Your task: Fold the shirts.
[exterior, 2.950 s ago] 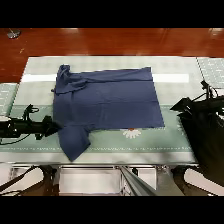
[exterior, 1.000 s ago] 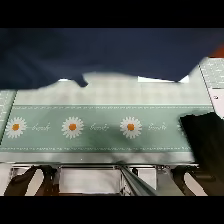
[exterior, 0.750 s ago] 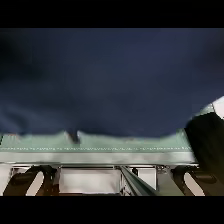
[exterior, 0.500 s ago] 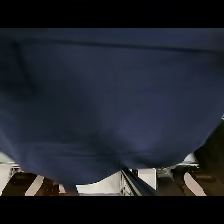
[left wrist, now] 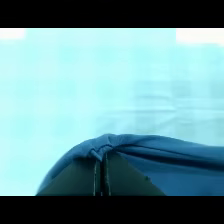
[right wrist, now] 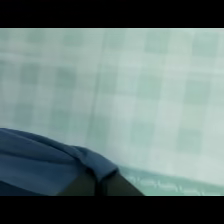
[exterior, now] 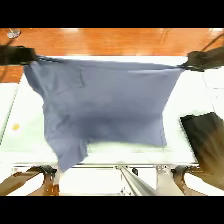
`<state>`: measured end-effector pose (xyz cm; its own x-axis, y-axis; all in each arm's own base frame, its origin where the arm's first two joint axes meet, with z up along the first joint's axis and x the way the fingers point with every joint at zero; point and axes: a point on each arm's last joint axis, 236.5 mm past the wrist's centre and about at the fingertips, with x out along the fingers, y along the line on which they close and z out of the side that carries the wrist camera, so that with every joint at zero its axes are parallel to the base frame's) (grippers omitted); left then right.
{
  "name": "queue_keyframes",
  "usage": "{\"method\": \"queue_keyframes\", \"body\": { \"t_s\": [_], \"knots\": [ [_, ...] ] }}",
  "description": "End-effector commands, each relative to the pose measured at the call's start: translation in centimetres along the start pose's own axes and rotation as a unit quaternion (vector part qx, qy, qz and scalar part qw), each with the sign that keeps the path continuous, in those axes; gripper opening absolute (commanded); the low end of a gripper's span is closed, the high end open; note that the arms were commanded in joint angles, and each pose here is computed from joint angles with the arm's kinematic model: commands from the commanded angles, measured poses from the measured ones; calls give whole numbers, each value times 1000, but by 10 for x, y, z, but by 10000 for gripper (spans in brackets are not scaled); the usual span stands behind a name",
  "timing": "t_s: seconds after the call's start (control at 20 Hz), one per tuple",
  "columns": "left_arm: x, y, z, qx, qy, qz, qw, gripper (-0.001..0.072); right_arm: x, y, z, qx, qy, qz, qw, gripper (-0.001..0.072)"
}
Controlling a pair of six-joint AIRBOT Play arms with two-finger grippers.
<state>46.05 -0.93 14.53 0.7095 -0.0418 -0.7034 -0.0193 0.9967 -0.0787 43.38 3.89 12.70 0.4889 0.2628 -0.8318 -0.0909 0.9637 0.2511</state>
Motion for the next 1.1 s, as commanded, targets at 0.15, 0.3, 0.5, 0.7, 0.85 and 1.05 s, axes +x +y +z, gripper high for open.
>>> {"method": "queue_keyframes", "body": {
  "t_s": [0.15, 0.3, 0.5, 0.7, 0.85, 1.05],
  "knots": [
    [143, 1, -4, -103, 43, -4, 994, 28, 149, -47, 53, 71, 14, 0, 997, 16],
    [167, -16, -17, -146, 73, -37, 986, 29, 185, -38, 58, 100, 34, 44, 993, 16],
    [126, -11, -59, -45, 185, -51, 980, 28, 159, -26, 19, 49, 130, 65, 988, 16],
    [86, 11, -131, 2, 343, -71, 937, 28, 138, -24, -11, 43, 194, 75, 977, 16],
    [89, 22, -173, -20, 399, -69, 914, 28, 149, -23, -48, 54, 251, 79, 963, 16],
    [99, 20, -213, -26, 438, -76, 896, 31, 171, -30, -86, 77, 289, 75, 951, 16]
  ]
}}
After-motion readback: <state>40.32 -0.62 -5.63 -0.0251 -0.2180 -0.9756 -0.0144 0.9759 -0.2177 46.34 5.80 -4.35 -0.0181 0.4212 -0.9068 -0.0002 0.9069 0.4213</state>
